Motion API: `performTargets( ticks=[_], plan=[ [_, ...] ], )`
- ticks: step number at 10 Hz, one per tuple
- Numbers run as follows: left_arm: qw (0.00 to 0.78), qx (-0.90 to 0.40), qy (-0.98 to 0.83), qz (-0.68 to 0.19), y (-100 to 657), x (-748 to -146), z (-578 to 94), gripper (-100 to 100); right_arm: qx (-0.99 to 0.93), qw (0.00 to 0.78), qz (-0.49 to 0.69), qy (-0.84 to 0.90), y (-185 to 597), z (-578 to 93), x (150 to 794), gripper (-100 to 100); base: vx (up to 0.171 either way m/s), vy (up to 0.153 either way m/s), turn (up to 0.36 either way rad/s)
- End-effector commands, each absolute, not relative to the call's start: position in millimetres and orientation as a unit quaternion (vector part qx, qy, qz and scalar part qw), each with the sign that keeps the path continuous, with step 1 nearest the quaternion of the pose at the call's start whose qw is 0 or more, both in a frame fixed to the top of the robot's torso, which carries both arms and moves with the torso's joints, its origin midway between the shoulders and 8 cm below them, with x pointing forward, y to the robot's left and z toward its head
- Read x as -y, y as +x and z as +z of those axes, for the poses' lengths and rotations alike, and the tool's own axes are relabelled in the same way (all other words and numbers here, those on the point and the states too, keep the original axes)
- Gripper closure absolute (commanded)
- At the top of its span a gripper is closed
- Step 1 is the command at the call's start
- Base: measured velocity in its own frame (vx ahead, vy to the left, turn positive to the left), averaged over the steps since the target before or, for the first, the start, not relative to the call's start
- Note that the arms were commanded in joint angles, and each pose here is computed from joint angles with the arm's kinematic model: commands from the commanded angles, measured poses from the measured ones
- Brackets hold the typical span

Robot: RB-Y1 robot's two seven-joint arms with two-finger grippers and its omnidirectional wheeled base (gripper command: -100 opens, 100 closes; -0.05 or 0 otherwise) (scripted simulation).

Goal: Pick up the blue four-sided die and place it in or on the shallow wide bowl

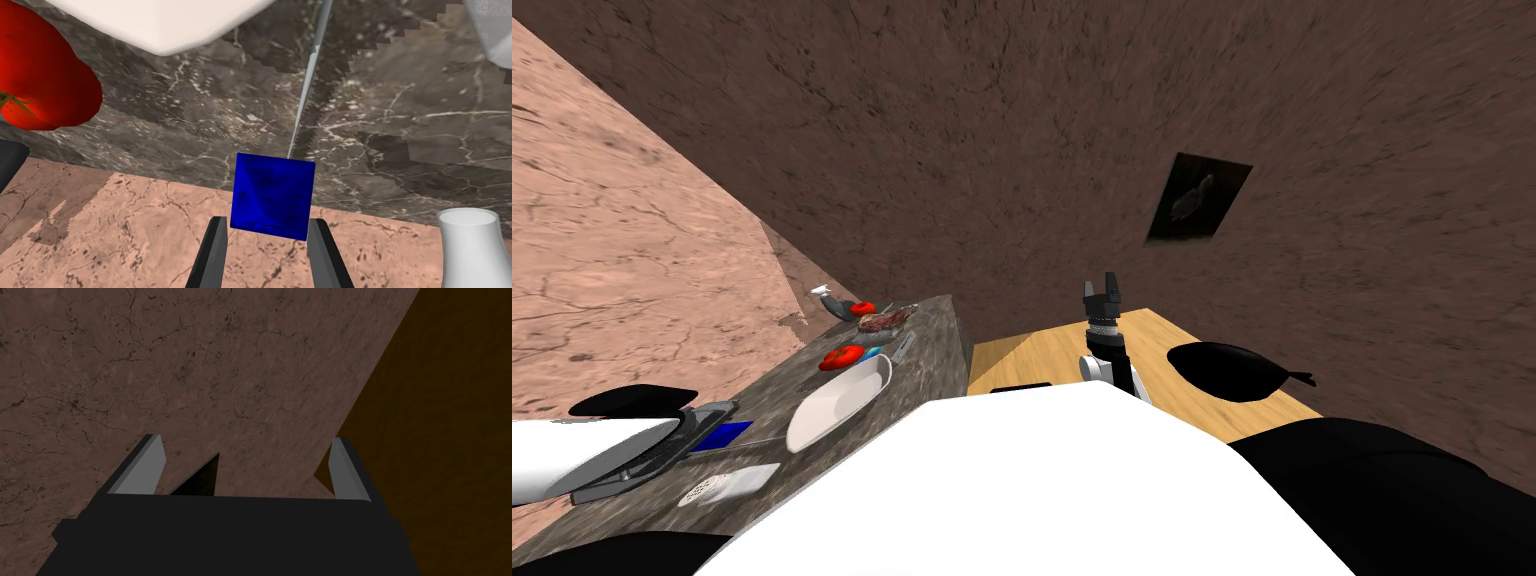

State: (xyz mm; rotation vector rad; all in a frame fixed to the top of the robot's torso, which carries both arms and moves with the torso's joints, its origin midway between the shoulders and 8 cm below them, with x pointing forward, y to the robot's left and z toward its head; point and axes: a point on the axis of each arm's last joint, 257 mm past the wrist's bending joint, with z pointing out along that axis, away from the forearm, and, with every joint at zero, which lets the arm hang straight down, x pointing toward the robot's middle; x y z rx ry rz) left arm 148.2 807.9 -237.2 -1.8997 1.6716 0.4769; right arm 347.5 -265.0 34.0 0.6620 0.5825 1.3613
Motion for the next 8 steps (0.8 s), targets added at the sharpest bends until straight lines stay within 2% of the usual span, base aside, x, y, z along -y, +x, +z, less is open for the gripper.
performTargets(
  ticks=[1,5,8],
  plan=[
    [0.294,-0.619,-0.702,0.196,143.8,-827.3,-221.5,100,-0.260,0.689,0.608,0.296,347.5,34.0,265.0,0,-0.080,-0.145,-0.042],
    [0.317,-0.610,-0.691,0.226,135.9,-855.6,-194.6,100,-0.260,0.689,0.608,0.296,347.5,34.0,265.1,0,-0.054,-0.090,-0.029],
    [0.342,-0.605,-0.675,0.247,136.2,-877.9,-167.7,100,-0.260,0.689,0.608,0.296,347.5,34.0,265.0,0,-0.042,-0.189,-0.029]
  ],
)
